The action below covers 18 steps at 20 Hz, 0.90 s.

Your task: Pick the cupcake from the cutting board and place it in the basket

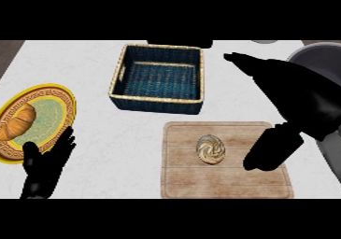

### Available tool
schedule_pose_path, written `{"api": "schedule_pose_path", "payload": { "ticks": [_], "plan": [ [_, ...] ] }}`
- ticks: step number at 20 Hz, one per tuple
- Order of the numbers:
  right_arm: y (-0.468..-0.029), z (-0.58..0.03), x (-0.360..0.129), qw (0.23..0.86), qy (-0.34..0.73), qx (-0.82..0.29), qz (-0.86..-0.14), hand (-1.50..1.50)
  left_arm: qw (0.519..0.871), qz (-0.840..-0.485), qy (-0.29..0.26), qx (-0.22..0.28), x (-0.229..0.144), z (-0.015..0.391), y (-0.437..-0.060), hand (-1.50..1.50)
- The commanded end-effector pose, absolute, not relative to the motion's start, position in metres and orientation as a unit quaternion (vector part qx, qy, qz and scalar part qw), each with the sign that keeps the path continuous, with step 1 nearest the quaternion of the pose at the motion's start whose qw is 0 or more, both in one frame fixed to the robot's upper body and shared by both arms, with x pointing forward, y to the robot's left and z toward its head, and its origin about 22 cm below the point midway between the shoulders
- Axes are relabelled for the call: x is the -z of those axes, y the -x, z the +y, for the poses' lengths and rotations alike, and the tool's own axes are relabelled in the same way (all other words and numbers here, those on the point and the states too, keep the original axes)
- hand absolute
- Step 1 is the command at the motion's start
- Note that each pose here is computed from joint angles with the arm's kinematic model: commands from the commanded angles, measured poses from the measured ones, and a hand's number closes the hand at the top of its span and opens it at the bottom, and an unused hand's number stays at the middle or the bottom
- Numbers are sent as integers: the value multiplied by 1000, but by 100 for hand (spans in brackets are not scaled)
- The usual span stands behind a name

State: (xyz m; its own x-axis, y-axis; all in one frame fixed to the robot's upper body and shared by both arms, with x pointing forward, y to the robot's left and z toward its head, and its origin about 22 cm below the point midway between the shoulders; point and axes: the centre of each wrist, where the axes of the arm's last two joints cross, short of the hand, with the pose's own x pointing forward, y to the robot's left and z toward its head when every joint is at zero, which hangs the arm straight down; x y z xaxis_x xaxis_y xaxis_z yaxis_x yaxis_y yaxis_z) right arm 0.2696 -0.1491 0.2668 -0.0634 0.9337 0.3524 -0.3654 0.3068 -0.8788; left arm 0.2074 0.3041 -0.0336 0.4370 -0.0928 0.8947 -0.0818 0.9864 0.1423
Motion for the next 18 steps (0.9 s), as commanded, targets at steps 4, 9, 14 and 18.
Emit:
{"api": "schedule_pose_path", "payload": {
  "ticks": [4,9,14,18],
  "plan": [
    [-254,-152,-252,671,318,-493,-453,-150,873,-480,-85,6,65,298,-184,0],
    [-250,-144,-217,670,321,-491,-455,-150,873,-480,-86,9,64,301,-190,0],
    [-246,-142,-200,672,336,-505,-424,-150,871,-485,-71,10,54,300,-192,0],
    [-254,-135,-166,679,322,-510,-418,-150,869,-488,-80,12,58,289,-203,0]
  ]
}}
